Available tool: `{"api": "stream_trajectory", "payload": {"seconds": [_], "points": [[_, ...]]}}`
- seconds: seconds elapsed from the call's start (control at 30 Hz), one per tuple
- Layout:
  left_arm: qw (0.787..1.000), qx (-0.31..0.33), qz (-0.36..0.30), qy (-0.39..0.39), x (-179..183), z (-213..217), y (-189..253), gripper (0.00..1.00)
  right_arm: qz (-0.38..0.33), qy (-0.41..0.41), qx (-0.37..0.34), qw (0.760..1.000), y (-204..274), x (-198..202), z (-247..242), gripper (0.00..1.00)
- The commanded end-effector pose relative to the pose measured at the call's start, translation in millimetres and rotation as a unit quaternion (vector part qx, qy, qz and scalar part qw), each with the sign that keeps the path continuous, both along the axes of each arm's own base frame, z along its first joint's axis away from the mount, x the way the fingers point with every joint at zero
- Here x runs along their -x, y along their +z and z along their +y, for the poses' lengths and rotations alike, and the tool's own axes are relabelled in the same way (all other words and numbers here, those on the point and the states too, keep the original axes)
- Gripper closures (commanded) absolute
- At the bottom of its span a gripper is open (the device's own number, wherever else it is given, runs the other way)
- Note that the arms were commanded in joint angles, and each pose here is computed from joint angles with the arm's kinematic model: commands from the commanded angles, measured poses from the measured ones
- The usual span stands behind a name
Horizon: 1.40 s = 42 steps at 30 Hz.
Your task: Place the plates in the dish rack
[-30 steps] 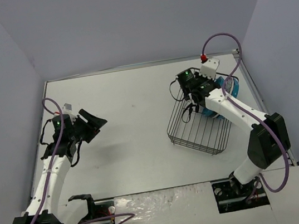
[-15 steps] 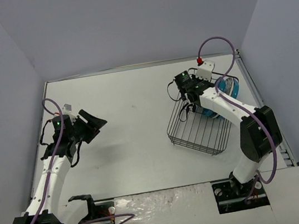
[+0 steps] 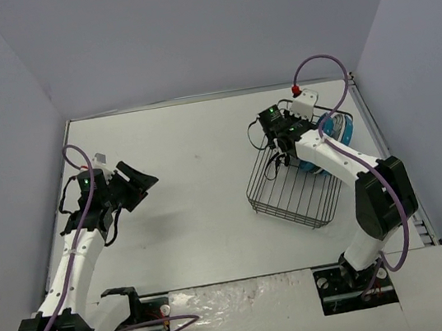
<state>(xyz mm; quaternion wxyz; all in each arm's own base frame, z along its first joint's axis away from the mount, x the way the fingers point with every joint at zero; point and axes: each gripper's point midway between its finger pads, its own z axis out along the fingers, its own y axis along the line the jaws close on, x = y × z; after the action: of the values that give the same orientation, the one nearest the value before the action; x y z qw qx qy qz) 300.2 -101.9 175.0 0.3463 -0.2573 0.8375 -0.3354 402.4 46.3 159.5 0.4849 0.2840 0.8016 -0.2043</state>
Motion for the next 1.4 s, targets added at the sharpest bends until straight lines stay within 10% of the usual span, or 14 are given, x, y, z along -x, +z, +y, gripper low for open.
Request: {"api": "stream_trajectory", "payload": {"seconds": [0.0, 0.83, 1.37], "points": [[0.999, 0.003, -0.035, -0.003, -9.8, 0.5, 17.4, 0.43, -0.043, -0.024, -0.015, 0.999, 5.7, -5.4, -6.2, 1.00], [0.999, 0.002, -0.035, -0.003, -2.3, 0.8, 20.8, 0.43, -0.057, 0.009, -0.023, 0.998, 15.5, 10.9, 21.3, 0.67], [0.999, 0.000, -0.041, 0.000, -7.0, 1.2, 26.8, 0.43, -0.139, 0.033, -0.050, 0.988, 120.8, 34.3, 16.7, 0.47]]}}
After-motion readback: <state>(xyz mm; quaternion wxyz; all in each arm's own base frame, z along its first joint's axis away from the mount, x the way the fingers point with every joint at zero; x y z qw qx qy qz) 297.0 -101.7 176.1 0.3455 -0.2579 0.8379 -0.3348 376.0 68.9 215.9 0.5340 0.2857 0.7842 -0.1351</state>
